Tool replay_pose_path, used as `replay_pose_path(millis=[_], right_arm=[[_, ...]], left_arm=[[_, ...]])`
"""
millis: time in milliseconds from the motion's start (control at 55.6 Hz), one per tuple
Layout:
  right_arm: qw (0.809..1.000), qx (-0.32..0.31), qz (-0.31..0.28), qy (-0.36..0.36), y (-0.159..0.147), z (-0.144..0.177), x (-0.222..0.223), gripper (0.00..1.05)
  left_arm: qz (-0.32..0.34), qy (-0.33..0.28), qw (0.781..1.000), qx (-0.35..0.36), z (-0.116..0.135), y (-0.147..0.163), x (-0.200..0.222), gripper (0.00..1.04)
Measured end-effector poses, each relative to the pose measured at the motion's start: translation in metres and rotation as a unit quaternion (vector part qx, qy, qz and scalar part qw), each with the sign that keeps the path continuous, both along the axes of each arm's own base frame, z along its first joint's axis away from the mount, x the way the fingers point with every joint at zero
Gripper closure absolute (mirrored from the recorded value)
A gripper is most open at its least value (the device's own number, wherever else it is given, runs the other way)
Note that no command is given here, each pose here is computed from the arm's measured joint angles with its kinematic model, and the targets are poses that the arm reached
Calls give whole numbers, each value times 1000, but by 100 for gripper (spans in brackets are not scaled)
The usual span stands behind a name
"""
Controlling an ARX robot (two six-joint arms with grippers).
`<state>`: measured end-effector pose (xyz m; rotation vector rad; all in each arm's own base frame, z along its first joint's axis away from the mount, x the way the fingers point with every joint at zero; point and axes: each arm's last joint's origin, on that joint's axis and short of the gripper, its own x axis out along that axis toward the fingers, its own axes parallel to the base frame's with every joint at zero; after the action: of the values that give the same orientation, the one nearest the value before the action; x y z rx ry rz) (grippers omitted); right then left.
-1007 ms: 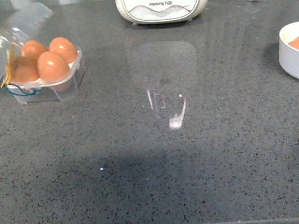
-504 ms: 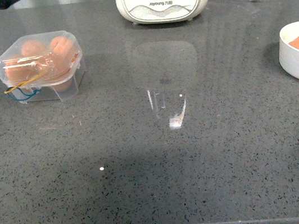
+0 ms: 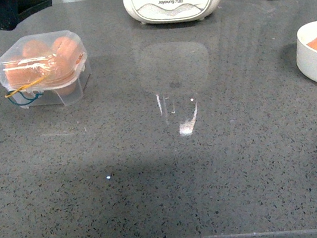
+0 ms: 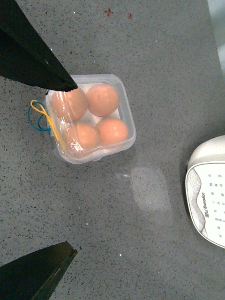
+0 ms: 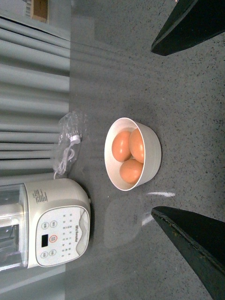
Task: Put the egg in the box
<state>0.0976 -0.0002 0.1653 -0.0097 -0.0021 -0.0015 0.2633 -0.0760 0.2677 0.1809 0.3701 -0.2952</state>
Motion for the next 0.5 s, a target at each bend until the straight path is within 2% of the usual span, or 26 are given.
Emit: replay_pose_path(millis=[216,504], right_arm=[[1000,0,0,0,0,0,0,7],[1000,0,0,0,0,0,0,7]], left_arm=[[5,-11,1000,4,3,3,0,7],[40,-37,998,-5,14,33,-13,7]])
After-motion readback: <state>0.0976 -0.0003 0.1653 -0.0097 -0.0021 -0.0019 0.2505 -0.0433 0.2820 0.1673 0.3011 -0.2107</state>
